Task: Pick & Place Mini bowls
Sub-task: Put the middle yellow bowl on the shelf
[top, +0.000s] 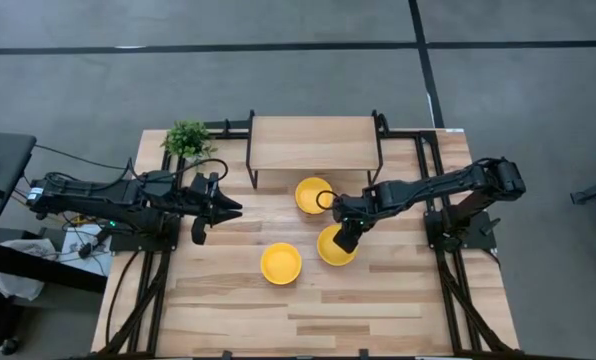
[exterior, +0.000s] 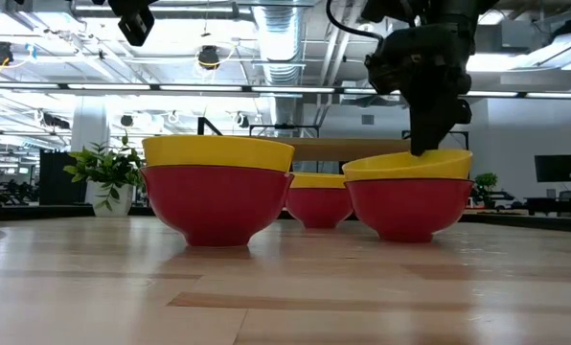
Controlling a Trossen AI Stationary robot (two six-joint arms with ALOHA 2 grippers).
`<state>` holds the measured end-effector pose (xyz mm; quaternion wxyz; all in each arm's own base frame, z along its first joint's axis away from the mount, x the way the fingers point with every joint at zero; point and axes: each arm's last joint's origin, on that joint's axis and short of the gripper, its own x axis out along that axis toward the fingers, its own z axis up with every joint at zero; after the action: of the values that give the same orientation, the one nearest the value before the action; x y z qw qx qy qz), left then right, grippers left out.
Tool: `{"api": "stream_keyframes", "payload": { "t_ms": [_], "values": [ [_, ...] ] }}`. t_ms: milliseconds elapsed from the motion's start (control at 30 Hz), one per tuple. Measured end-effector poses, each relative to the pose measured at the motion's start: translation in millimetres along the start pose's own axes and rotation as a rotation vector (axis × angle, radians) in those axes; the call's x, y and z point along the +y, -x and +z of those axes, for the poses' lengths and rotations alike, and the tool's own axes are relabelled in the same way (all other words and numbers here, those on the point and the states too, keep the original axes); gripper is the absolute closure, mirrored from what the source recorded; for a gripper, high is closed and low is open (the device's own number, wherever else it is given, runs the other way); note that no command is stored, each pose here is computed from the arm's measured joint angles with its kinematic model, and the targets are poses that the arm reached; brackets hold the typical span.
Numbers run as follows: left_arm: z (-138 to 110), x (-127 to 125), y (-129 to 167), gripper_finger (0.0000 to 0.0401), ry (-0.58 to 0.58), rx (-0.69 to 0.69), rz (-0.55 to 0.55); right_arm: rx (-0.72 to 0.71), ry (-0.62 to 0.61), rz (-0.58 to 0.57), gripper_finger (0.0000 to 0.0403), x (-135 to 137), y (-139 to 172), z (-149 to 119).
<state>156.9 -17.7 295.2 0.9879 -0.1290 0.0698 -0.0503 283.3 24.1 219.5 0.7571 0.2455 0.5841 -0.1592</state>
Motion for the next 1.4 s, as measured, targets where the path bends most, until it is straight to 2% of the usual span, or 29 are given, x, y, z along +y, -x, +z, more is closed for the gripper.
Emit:
{"api": "stream_keyframes", "payload": {
  "t_ms": [133, 300, 600, 833, 1267, 1400],
  "values": [
    [0.1, 0.0, 0.0, 0.0309, 0.000, 0.000, 0.000, 0.015, 0.000, -0.012, 0.0351, -1.2, 0.0, -1.5],
    [0.1, 0.0, 0.0, 0.0309, 0.000, 0.000, 0.000, 0.017, 0.023, -0.009, 0.0397, -1.1, 0.0, -1.5],
    [-1.1, 0.3, -0.2, 0.0309, 0.000, 0.002, 0.000, 0.020, 0.016, -0.001, 0.0401, -1.5, 1.1, -1.5],
    [-17.3, 4.8, -3.2, 0.0309, 0.005, 0.052, 0.015, 0.015, 0.012, 0.027, 0.0402, -2.4, 9.2, -2.0],
    [-16.9, 4.6, -3.6, 0.0309, 0.004, 0.036, 0.010, -0.015, 0.066, 0.037, 0.0403, -1.5, 53.2, 17.5],
    [-11.7, 3.2, -3.6, 0.0309, 0.004, -0.018, -0.005, -0.023, 0.079, 0.031, 0.0403, -7.1, 69.1, 26.2]
  ]
}}
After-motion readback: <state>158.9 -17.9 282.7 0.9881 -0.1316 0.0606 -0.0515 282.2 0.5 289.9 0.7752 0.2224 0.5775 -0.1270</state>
